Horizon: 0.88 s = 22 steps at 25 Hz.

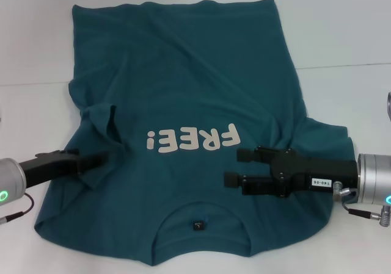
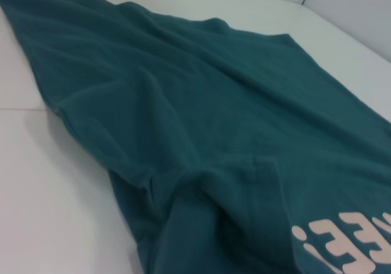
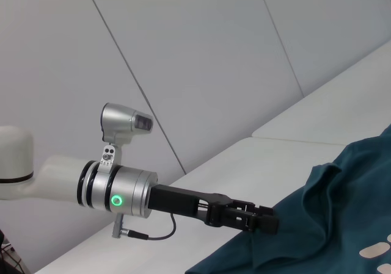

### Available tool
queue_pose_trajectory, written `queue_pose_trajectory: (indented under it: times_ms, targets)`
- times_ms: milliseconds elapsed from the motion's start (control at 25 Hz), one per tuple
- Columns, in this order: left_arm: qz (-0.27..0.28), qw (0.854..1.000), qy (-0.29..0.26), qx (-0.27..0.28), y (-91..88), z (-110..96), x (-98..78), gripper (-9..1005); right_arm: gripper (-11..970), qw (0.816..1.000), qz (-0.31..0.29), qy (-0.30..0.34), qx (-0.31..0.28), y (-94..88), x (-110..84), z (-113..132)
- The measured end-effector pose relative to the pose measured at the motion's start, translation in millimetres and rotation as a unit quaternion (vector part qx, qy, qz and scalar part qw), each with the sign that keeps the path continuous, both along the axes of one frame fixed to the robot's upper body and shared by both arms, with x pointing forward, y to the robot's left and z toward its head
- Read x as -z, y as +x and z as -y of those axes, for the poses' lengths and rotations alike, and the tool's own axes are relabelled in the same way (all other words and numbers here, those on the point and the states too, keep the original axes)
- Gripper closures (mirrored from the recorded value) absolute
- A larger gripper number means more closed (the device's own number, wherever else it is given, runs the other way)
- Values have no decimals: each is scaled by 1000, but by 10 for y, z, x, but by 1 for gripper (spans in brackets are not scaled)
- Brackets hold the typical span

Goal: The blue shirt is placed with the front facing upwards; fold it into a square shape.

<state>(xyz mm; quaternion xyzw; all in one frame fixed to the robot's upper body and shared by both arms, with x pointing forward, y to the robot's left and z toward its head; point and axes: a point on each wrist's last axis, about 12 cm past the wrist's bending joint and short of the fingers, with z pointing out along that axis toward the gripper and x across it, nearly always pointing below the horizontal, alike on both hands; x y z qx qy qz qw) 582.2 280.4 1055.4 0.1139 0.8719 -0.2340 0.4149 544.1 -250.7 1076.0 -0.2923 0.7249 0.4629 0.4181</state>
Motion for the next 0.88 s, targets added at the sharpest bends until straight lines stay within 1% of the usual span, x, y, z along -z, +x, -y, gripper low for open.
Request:
queue_pose_trajectory:
  times_ms: [400,720,880]
  targets:
    - [-8,1000,10,15,-24,14,21,201,19,1000,0,-1,1,3,0,6]
    - [-16,999,-4,43,-70,63,9,200,18,1000,0,-1,2,-2,3,14]
    - [-23,997,0,67,-75,117,-6,200,18,1000,1,-1,2,-3,3,14]
